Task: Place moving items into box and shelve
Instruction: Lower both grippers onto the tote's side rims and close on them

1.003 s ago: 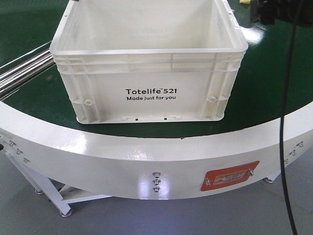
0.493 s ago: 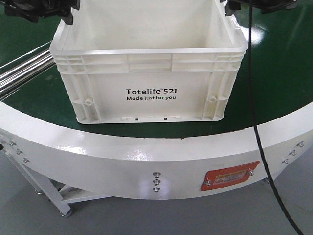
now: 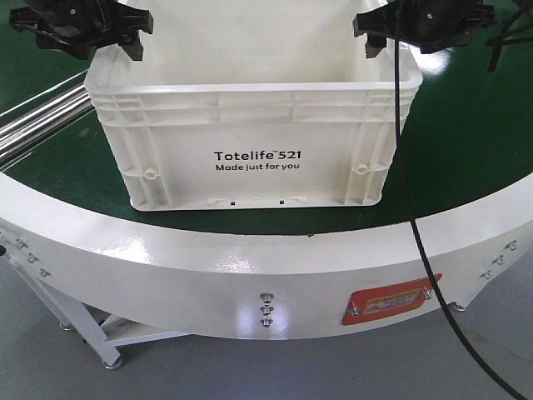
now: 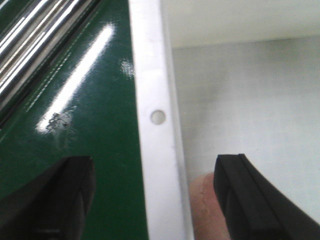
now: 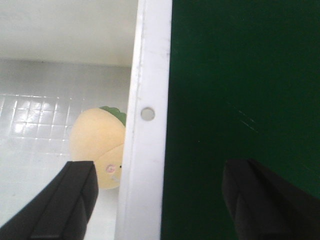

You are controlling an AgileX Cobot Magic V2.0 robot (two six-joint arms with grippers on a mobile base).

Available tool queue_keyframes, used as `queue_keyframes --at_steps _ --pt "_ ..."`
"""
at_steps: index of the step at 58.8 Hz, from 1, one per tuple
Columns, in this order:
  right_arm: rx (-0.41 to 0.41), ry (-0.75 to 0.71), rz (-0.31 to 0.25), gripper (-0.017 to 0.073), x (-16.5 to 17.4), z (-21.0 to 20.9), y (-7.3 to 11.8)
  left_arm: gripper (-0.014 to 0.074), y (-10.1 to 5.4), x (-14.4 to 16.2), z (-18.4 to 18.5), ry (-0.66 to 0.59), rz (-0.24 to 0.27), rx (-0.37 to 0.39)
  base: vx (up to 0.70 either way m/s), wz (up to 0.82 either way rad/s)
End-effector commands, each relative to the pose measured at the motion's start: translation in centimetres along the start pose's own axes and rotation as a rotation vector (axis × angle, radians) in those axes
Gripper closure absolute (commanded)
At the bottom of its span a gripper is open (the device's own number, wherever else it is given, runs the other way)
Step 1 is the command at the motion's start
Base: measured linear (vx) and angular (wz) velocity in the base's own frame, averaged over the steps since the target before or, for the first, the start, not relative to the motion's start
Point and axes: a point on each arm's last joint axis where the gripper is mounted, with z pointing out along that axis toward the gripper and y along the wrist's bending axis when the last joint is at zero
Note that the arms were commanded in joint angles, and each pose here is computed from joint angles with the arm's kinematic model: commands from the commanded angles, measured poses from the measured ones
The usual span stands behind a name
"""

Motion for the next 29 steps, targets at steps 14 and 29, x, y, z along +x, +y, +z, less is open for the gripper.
queue_keyframes --at_steps 14,29 --pt "-0.005 -0.141 0.028 0.0004 -1.62 -2.50 -0.46 0.0002 -0.66 -1.26 -3.76 -0.154 -0.007 0.041 0.00 0.00" --pt "-0.059 -0.180 0.015 0.0004 -1.98 -2.46 0.06 0.0002 -0.68 -1.40 -3.78 -0.169 -0.007 0.043 0.00 0.00"
